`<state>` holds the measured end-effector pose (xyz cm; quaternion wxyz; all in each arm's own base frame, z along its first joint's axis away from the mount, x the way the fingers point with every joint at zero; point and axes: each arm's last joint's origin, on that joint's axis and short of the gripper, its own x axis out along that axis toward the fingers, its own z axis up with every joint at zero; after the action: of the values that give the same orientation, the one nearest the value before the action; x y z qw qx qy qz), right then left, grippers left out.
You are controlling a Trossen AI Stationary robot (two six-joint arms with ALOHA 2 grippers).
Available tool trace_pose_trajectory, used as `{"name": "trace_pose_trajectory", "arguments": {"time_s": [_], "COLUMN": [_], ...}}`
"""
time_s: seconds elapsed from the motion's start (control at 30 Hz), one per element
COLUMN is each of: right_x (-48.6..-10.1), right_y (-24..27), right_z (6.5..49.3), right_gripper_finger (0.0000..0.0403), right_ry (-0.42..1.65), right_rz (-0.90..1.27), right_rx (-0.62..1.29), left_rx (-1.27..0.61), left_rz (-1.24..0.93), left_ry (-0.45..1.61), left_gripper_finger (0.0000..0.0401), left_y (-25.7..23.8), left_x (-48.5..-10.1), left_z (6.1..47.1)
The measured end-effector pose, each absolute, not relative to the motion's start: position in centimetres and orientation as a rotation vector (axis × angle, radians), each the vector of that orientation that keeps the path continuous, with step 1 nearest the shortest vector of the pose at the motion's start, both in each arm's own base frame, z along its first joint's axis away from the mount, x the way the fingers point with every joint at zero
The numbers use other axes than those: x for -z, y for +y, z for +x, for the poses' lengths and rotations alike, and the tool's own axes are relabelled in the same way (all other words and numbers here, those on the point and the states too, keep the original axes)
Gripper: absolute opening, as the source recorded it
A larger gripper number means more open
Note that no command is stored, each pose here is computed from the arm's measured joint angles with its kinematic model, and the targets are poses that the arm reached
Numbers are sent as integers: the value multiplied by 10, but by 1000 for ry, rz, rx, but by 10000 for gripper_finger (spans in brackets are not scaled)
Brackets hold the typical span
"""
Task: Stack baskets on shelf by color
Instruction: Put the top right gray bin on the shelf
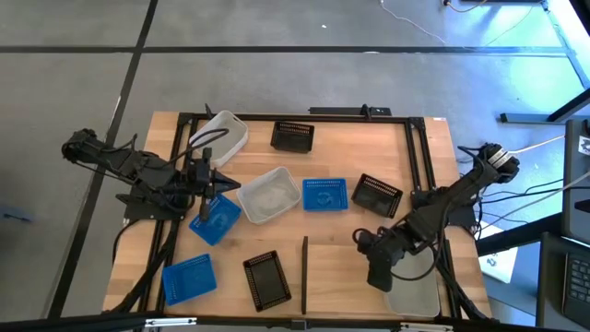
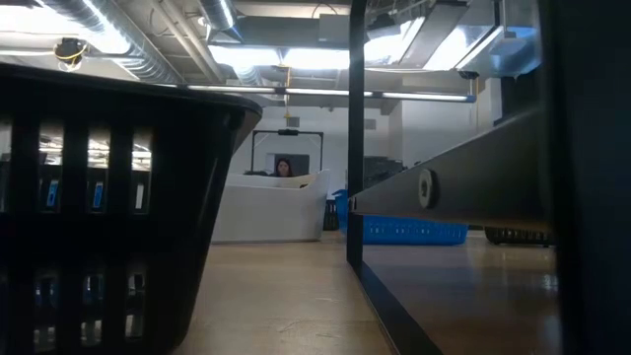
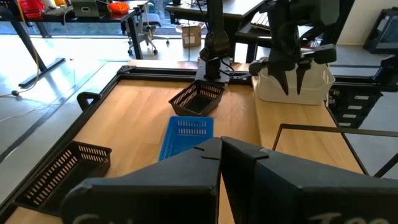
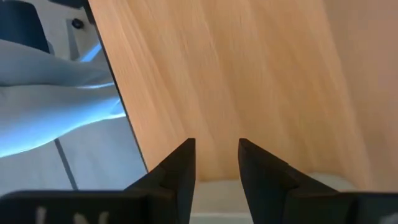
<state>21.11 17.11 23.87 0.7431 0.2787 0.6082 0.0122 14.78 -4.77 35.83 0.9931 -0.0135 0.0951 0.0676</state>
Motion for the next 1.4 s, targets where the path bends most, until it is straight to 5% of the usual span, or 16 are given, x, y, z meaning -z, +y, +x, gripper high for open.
{"name": "trace_pose_trajectory", "arguments": {"time_s": [1.17,1.4], "right_x": [-216,-238], "right_y": [179,191], "right_z": [191,207], "right_gripper_finger": [117,117], "right_ry": [1494,1319], "right_rz": [655,667], "right_rx": [-39,-211], "left_rx": [-136,-136], "left_rz": [-28,-27], "left_ry": [190,191], "left_gripper_finger": [0,0], "left_y": [-48,-48], "left_x": [-358,-358], "left_z": [148,148]}}
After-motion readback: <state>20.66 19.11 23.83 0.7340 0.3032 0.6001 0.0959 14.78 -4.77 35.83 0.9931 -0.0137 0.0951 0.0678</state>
